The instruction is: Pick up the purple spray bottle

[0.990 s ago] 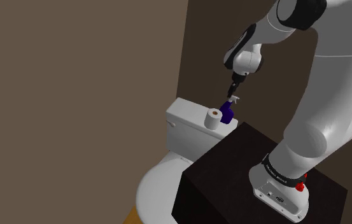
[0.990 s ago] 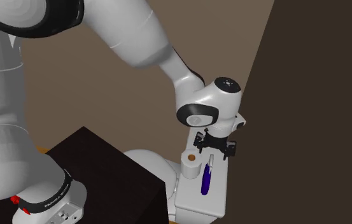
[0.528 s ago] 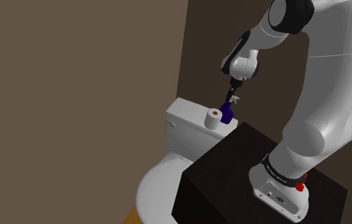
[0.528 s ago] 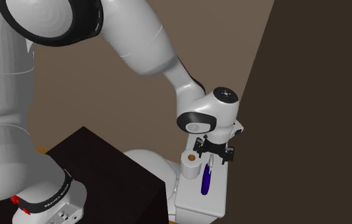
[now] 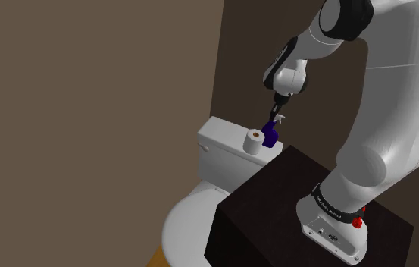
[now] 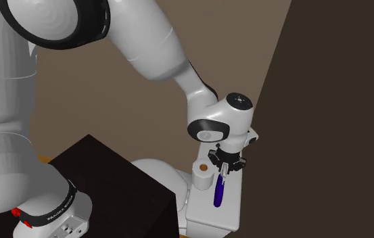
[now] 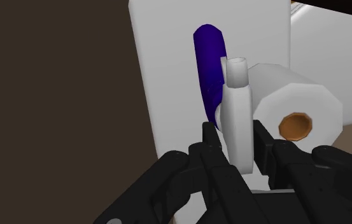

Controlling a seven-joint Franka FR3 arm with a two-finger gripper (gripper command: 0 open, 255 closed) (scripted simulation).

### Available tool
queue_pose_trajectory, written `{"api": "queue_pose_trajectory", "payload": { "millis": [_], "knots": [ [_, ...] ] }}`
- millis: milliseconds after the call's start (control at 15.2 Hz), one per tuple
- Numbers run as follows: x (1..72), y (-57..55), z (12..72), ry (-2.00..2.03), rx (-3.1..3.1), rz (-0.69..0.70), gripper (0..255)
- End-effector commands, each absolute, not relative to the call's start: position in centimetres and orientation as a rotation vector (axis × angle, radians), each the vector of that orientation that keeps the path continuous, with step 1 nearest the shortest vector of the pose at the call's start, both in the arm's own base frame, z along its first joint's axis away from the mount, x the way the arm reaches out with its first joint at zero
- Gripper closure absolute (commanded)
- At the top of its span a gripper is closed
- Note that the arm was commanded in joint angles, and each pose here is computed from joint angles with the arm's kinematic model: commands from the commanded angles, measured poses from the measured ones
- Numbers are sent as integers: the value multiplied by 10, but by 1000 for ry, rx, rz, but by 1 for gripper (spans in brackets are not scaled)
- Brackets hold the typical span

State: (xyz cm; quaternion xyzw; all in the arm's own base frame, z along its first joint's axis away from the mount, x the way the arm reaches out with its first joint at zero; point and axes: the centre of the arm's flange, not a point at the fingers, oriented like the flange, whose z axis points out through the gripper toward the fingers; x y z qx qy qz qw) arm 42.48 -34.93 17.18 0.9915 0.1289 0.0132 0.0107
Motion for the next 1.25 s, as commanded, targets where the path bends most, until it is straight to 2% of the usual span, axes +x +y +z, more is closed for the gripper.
{"api": "queue_pose_trajectory", "payload": {
  "millis": [0, 1188],
  "knots": [
    [425, -349, 171, 402, 3094, 40, 255],
    [424, -350, 252, 402, 3094, 40, 255]
  ]
}}
